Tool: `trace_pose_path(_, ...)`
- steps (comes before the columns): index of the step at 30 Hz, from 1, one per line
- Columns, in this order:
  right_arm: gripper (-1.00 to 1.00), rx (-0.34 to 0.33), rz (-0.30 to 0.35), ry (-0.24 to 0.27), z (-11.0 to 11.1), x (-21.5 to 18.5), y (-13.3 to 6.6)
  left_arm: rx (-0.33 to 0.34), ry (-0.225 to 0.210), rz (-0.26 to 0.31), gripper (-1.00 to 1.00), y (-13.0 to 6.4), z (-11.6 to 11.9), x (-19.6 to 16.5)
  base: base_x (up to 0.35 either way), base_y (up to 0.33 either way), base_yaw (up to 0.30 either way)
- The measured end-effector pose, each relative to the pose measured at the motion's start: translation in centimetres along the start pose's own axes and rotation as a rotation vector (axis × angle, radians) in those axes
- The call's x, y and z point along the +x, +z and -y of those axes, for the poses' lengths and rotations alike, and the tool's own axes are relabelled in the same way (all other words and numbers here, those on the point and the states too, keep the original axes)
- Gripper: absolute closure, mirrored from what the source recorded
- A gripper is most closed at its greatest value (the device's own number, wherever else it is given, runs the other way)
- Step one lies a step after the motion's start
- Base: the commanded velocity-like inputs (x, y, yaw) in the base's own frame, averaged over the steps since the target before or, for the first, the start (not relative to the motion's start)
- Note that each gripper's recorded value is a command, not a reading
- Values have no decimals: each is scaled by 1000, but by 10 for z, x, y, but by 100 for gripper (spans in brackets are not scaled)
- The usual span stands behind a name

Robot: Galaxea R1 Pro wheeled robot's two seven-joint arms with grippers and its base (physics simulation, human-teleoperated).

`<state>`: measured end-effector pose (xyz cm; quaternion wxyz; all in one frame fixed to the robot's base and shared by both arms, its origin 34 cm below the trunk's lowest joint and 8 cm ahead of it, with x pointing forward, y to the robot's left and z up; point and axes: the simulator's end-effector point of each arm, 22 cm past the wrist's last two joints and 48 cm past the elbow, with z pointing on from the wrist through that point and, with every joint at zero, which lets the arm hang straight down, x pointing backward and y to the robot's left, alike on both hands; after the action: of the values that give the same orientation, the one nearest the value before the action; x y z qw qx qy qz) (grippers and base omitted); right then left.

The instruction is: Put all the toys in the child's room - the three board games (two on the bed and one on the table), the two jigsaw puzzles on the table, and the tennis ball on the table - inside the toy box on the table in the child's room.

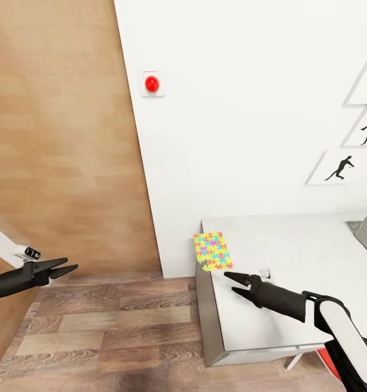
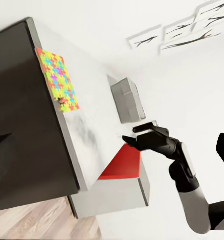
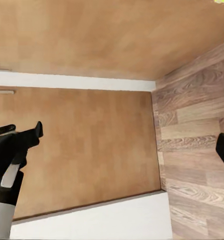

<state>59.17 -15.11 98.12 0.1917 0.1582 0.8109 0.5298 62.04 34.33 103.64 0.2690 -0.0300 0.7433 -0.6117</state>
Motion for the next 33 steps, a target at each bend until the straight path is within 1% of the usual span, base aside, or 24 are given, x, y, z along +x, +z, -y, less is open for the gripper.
trace_pose_path(3, -100, -31, 3, -4, -8, -1, -3, -28, 8, -6, -100, 7, -4, 1, 0, 0, 0)
trace_pose_path(8, -100, -57, 2, -8, -16, 0, -3, -65, 21, -12, -100, 30, -11, 6, 0, 0, 0)
trace_pose_path(10, -100, -62, 1, -8, -18, 1, -2, -98, 21, -10, -100, 40, -19, 8, 0, 0, 0)
trace_pose_path(11, -100, -64, 1, -9, -19, 1, -2, -125, 15, -8, -100, 45, -26, 10, 0, 0, 0)
trace_pose_path(13, -100, -65, 2, -11, -20, 1, -3, -169, 5, -4, -100, 50, -37, 12, 0, 0, 0)
trace_pose_path(18, -100, -69, 4, -15, -23, 1, -3, -229, -13, -8, -100, 54, -49, 15, 0, 0, 0)
trace_pose_path(21, -100, -70, 6, -18, -25, 1, -4, -237, -17, -9, -100, 55, -50, 15, 0, 0, 0)
trace_pose_path(29, -100, -71, 8, -24, -28, 0, -4, -235, -18, -9, -100, 62, -49, 18, 0, 0, 0)
trace_pose_path(31, -100, -72, 10, -26, -28, 0, -5, -250, -18, -10, -100, 63, -52, 19, 0, 0, 0)
trace_pose_path(33, -100, -73, 10, -27, -29, 0, -5, -284, -24, -13, -100, 69, -61, 23, 0, 0, 0)
